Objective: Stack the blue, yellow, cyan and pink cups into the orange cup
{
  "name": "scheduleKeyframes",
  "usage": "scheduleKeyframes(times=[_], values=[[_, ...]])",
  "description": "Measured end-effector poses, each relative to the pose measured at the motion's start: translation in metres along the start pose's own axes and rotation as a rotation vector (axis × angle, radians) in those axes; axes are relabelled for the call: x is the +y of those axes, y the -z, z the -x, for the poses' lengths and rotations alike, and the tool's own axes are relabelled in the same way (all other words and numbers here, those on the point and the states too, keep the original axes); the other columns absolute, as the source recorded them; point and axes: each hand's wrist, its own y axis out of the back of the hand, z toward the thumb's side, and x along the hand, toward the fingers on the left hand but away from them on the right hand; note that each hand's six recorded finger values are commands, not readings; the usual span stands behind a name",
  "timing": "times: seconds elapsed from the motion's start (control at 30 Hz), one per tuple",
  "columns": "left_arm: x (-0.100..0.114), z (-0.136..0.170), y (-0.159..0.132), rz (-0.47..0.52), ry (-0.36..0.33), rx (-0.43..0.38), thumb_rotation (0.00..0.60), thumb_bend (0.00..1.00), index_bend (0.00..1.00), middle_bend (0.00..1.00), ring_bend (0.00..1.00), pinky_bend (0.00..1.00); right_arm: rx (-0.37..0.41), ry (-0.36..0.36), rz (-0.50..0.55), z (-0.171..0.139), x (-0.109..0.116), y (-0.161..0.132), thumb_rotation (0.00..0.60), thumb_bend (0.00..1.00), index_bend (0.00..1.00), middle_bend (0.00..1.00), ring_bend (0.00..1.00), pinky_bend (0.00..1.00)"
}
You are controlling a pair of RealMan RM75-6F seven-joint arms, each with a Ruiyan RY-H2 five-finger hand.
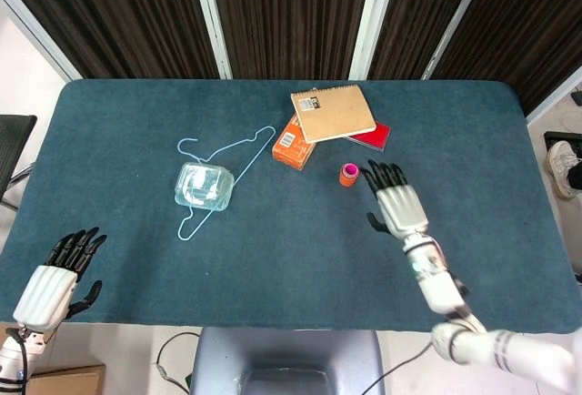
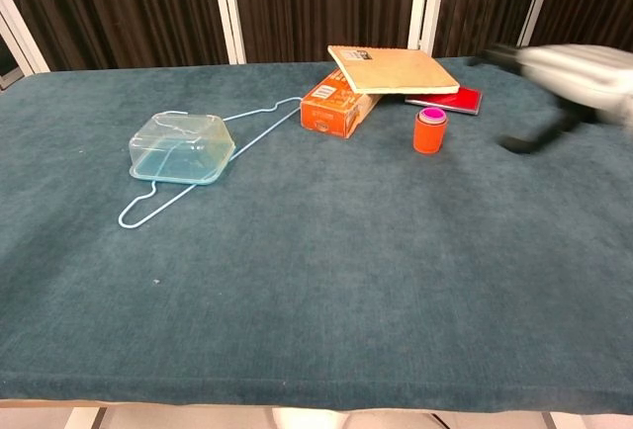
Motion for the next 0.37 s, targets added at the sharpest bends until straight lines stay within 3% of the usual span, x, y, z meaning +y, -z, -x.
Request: scheduleKeyframes(times=[0.07,0.2,0.27,0.37], values=[[0.001,0.001,-0.002,-0.006,-0.011,-0.007,0.6,0.43,0.0,0.0,0.0,0.1,-0.004,0.003,-0.031,-0.044,0.002,0.022,0.6,0.45,0.05,0.0,0.0,0.0],[0.0,0.002,-0.004,-0.018,-0.016,-0.009,0.6,0.43,0.0,0.0,0.0,0.09,-0.106,0.051,-0.038,-0.13,0.009,0.072,0.6,0.45,0.03,0.0,0.0,0.0],[-0.001,0.002,-0.004,-0.028,-0.018,-0.006,0.6,0.43,0.0,0.0,0.0,0.09,-0.141,0.08,-0.034,-0.153,0.01,0.084,0.6,0.44,0.02,0.0,0.0,0.0],[-0.002,0.002,-0.006,-0.041,-0.02,-0.005,0.6,0.43,0.0,0.0,0.0,0.09,-0.125,0.105,-0.02,-0.167,0.013,0.087,0.6,0.44,0.01,0.0,0.0,0.0]])
